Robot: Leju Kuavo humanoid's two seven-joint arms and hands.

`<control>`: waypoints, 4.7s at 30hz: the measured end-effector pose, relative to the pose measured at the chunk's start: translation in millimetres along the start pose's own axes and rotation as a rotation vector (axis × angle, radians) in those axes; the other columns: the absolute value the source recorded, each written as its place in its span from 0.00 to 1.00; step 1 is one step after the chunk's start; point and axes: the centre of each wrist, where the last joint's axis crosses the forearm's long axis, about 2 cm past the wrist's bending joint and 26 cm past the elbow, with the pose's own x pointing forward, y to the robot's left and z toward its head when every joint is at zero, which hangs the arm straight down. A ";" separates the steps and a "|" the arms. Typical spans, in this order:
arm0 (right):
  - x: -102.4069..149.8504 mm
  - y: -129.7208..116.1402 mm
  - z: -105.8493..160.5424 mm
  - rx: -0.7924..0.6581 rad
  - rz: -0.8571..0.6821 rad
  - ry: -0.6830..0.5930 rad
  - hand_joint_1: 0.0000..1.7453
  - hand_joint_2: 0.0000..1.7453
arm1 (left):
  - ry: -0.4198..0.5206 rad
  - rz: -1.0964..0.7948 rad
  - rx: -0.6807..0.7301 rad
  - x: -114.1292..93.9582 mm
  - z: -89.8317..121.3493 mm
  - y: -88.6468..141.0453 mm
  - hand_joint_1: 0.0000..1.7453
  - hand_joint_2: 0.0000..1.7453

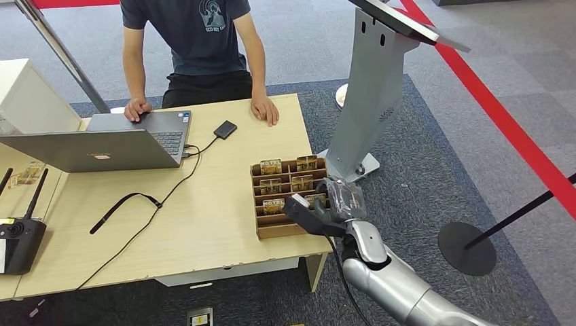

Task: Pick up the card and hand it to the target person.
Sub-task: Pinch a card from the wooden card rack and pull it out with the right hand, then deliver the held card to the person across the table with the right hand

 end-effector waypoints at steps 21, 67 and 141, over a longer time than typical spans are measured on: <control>-2.8 5.0 6.5 0.008 0.006 0.004 0.59 1.00 | -0.028 -0.020 -0.041 0.1 -3.3 4.4 0.00 1.00; 11.0 3.0 4.2 0.011 0.027 -0.070 1.00 1.00 | 0.005 -0.003 0.002 0.4 0.7 -0.8 0.00 1.00; 168.0 -115.8 -18.9 -0.362 -0.121 -0.673 1.00 1.00 | 0.024 -0.108 0.045 3.9 17.4 -23.5 0.00 1.00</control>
